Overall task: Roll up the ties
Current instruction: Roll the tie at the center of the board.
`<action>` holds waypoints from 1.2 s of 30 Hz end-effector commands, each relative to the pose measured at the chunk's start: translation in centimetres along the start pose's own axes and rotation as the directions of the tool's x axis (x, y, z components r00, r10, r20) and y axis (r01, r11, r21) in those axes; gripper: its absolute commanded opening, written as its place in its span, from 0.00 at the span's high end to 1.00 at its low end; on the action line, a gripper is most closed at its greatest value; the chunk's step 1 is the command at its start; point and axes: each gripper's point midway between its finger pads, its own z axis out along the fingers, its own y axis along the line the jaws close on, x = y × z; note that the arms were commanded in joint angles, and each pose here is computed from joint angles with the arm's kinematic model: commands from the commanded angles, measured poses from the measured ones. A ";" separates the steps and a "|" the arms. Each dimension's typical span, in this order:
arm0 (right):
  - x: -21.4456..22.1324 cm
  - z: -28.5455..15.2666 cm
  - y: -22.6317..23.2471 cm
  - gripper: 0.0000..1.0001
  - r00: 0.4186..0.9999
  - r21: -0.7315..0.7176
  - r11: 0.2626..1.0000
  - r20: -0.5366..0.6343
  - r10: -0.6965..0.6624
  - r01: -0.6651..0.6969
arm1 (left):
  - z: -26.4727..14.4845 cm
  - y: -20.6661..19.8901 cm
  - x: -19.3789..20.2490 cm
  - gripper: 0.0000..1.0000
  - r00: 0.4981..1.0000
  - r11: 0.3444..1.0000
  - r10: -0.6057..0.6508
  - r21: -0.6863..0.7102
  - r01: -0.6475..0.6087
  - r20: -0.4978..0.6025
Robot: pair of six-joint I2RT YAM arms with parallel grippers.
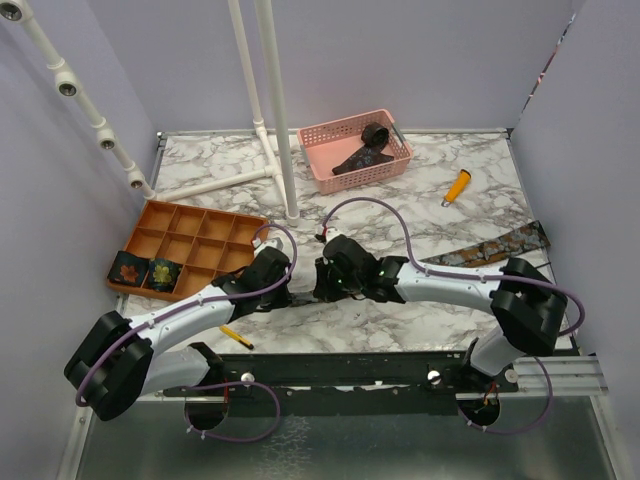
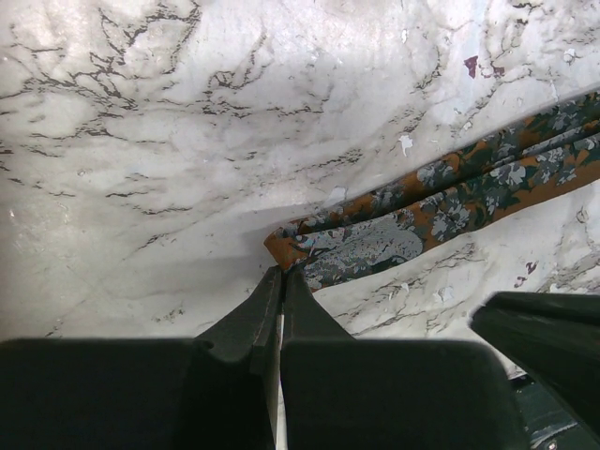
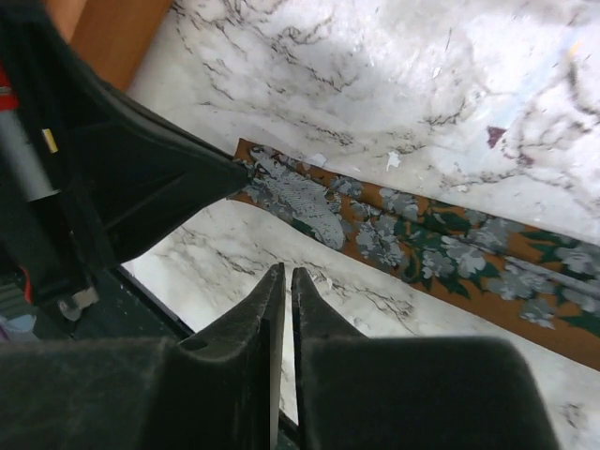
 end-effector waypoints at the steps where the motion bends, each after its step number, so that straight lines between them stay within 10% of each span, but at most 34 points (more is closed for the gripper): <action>1: 0.9 1.9 0.7 0.93 0.998 -0.052 0.996 -0.012 0.067 -0.067 | -0.2 0.8 0.2 1.00 1.000 1.000 0.004 -0.028 -0.004 0.011; 21: 1.7 3.6 -3.9 1.00 0.988 0.169 0.974 0.055 0.143 -0.150 | -0.2 0.7 0.4 1.00 1.000 0.999 0.015 -0.031 -0.015 0.011; 36: 6.4 6.3 -6.6 1.00 0.981 0.294 0.948 -0.113 0.160 -0.121 | -0.8 0.1 0.1 1.00 1.000 1.000 0.000 -0.007 0.000 0.022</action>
